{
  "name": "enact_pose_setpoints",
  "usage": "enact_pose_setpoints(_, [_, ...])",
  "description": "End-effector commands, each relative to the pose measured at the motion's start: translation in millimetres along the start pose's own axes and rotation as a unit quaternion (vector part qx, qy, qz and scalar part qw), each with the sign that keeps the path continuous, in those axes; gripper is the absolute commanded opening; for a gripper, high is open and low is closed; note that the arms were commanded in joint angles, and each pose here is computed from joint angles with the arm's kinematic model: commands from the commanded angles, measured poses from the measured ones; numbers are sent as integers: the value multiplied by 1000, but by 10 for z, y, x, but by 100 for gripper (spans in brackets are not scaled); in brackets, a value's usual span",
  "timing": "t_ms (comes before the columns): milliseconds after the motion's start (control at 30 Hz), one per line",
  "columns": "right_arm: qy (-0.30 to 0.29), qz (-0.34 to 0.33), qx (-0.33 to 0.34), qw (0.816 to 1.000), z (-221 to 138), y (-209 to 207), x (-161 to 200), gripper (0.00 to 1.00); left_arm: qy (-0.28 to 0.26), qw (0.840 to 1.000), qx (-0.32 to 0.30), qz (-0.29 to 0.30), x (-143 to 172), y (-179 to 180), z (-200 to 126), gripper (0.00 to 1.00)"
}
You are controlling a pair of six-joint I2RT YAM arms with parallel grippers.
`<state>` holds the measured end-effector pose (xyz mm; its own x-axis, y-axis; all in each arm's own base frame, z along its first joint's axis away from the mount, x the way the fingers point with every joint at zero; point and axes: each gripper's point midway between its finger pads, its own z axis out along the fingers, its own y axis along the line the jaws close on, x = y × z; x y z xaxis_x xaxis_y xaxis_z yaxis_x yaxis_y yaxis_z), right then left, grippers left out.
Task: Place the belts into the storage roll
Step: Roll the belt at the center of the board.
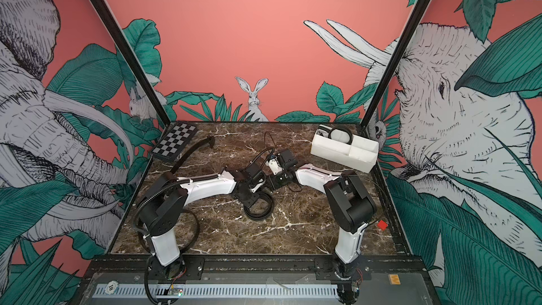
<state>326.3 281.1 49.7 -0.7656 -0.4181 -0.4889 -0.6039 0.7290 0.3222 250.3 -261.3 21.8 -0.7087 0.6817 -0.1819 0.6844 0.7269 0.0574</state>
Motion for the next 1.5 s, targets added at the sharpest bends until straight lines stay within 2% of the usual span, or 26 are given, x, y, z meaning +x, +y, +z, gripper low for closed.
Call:
enact_pose_setpoints(0, [-7,13,-10,1000,122,27,34,45,73,997,-19,12,377,73,126,0])
enact_pose_setpoints(100, [-6,28,-2,1000,186,-25,76,36,75,997,-18,8,398,70,137,0])
enact_pose_setpoints(200, [-6,35,9,999,201,-70,87,23,78,997,-19,2,425,71,155,0])
enact_pose_setpoints(333, [3,31,21,999,171,-102,148,2,93,995,-23,-12,513,75,222,8])
enact_pose_setpoints(367, [5,29,25,999,158,-113,163,0,98,995,-24,-17,535,81,243,9])
enact_pose_setpoints(533, [24,29,47,998,85,-175,311,0,135,990,-31,-35,697,90,360,19])
enact_pose_setpoints(633, [32,30,60,997,34,-210,379,0,155,986,-37,-47,784,114,408,30])
enact_pose_setpoints(733, [35,36,73,996,-19,-246,420,0,167,983,-45,-61,855,134,447,32])
enact_pose_setpoints(1100, [53,71,108,990,-165,-431,679,0,215,966,-55,-135,1154,200,652,29])
enact_pose_setpoints(1367, [68,90,124,986,-287,-556,867,0,241,955,-66,-160,1317,271,745,25])
enact_pose_setpoints(1467, [74,93,128,985,-317,-585,916,0,247,951,-69,-174,1372,291,766,18])
